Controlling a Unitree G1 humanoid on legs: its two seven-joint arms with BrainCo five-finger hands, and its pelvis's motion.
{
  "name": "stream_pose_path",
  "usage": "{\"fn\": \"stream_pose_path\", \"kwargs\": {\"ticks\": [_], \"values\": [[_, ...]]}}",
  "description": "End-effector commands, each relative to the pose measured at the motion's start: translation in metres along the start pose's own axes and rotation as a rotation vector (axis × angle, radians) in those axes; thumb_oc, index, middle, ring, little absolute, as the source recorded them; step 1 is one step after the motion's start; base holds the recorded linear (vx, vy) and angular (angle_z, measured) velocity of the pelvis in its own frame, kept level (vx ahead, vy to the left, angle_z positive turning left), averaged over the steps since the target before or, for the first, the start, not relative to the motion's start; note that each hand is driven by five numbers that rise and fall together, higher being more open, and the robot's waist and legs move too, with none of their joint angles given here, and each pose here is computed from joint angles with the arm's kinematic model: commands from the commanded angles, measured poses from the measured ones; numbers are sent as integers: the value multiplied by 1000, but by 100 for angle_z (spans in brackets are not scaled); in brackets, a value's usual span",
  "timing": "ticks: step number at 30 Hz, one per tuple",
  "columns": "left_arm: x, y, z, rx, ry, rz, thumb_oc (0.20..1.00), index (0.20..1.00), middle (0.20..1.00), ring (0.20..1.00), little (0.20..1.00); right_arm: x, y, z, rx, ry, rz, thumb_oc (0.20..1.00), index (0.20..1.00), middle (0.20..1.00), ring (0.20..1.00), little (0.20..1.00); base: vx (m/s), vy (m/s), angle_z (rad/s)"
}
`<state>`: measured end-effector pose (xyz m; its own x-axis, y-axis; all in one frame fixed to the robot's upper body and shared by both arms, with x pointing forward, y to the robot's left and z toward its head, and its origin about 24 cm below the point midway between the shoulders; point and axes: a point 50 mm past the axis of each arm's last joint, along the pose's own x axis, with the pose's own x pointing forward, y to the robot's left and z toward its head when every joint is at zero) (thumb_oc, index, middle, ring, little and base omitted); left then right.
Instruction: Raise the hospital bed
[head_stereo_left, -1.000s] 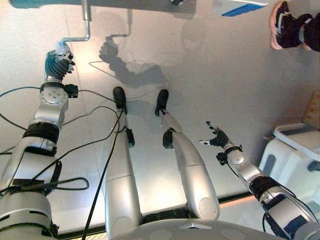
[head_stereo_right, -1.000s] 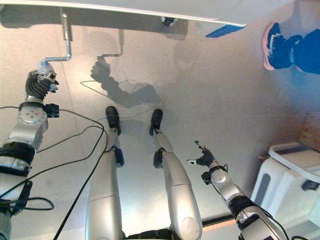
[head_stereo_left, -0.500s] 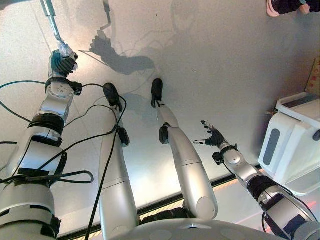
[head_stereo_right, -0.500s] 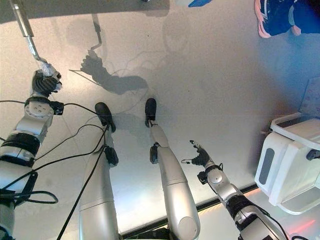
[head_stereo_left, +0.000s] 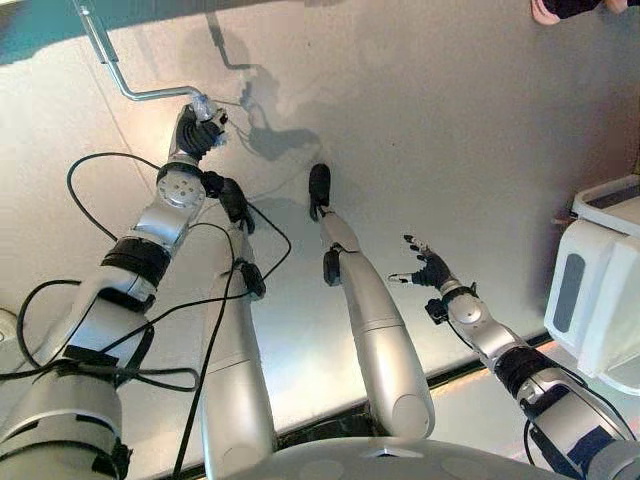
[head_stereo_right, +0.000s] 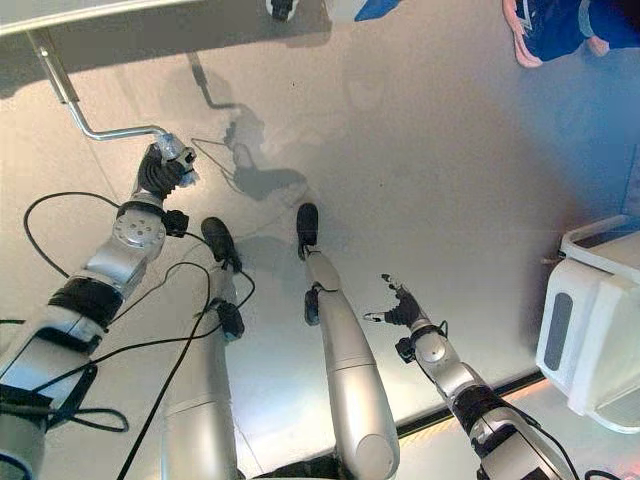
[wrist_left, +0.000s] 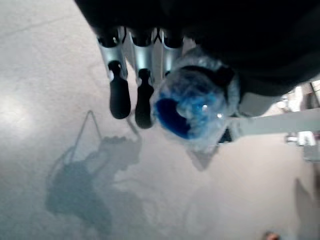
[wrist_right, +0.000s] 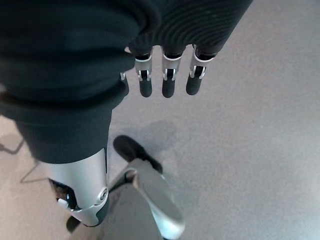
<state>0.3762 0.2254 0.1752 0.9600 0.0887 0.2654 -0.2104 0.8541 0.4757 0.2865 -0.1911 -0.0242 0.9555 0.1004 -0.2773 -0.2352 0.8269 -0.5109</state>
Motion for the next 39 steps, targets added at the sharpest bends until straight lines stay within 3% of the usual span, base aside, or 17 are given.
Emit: {"fn": "stream_pose_path", "kwargs": {"ticks": [1,4,6,10,11,20,31,39], "values": [[-11,-49,88,-168,-417,-238,200,200,200,200,200,-14,-14,-18,-58,45,-29,1000,1000,1000,1000,1000,5,-30,7],[-16,-49,95,-202,-450,-249,200,200,200,200,200,-15,-15,-21,-63,55,-32,1000,1000,1000,1000,1000,5,-31,2],[-37,-33,107,-308,-545,-297,200,200,200,200,200,-21,-21,-33,-56,101,-60,1000,1000,1000,1000,1000,15,-74,4],[-42,-28,108,-312,-563,-309,200,200,200,200,200,-23,-22,-36,-52,111,-64,1000,1000,1000,1000,1000,8,-16,6],[-61,-5,110,-328,-620,-331,200,200,200,200,200,-31,-25,-50,-42,161,-83,1000,1000,1000,1000,1000,16,-21,7],[-95,44,87,-320,-596,-250,200,200,200,200,200,-46,-24,-72,-14,237,-87,1000,1000,1000,1000,1000,11,35,12],[-110,80,31,-267,-375,-69,200,200,200,200,200,-50,-24,-78,8,260,-94,1000,1000,1000,1000,1000,11,71,10],[-101,114,-33,-143,-98,192,200,200,200,200,200,-42,-24,-65,19,207,-84,1000,1000,1000,1000,1000,19,85,1]]}}
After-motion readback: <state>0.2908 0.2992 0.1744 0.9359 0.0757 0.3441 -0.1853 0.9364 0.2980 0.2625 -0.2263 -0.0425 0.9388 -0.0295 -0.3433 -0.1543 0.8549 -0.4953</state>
